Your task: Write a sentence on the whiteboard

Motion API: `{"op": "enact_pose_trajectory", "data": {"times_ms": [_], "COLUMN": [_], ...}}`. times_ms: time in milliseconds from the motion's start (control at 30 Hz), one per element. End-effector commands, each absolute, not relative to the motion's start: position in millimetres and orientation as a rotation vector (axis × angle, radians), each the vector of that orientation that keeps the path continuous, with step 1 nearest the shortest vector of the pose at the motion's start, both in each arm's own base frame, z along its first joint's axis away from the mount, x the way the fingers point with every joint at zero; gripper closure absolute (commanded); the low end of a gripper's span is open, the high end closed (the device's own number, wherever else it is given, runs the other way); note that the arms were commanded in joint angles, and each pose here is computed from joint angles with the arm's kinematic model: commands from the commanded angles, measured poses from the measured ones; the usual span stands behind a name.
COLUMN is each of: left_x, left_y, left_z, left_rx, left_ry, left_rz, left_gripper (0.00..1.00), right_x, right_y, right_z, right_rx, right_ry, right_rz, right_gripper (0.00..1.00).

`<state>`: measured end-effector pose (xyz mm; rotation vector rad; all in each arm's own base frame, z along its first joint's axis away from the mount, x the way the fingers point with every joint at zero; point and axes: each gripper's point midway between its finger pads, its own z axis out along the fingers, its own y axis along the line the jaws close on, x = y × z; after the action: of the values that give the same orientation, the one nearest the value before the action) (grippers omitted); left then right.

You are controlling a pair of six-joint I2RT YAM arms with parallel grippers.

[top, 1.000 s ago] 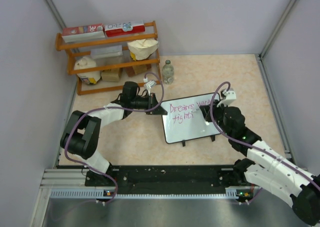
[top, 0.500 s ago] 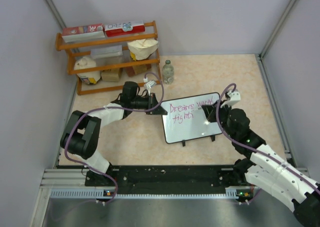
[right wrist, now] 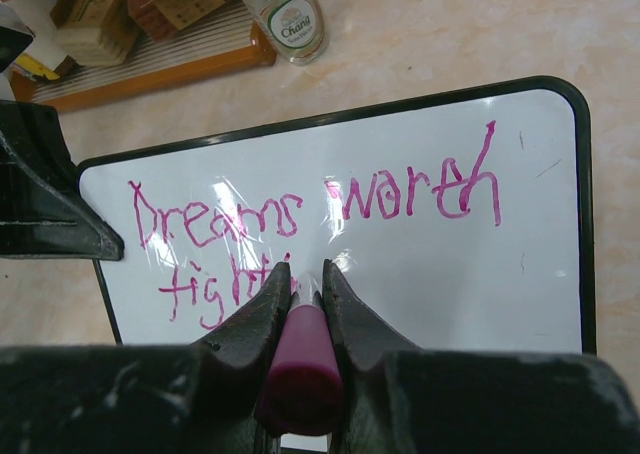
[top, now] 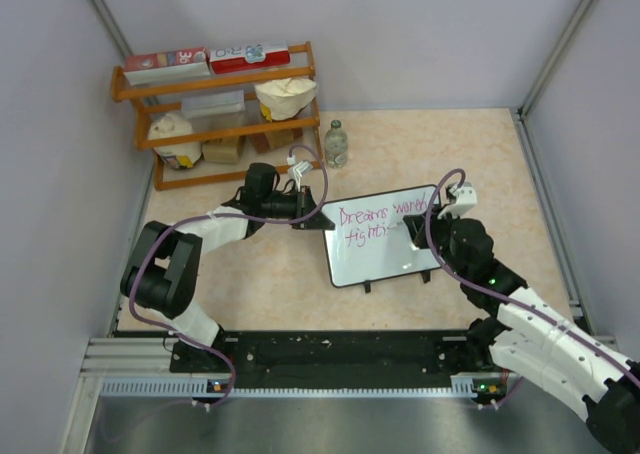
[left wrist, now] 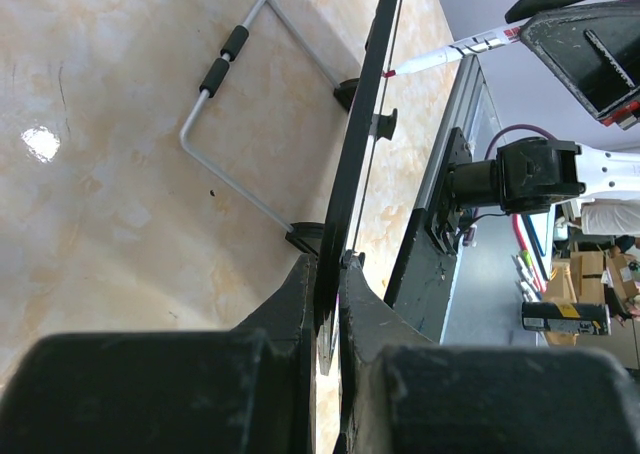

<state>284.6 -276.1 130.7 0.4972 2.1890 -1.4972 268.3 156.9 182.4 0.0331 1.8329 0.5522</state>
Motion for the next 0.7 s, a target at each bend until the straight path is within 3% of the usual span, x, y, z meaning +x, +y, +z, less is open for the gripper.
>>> {"op": "enact_pose_trajectory", "data": {"times_ms": [0, 667], "left_x": [309, 309], "left_y": [-267, -267], "left_z": [122, 121], "left_rx": [0.456, 0.451], "left_ry": [2.194, 2.197], "left_rz": [-1.324, -1.324], "left_gripper": [1.0, 1.0], "right_x": [272, 257], "right_y": [154, 150], "right_z": [180, 156], "right_rx": [0.056, 0.034], "right_ry": [1.823, 1.885], "right_rz": [0.538, 0.542], "right_gripper": [1.0, 1.0]}}
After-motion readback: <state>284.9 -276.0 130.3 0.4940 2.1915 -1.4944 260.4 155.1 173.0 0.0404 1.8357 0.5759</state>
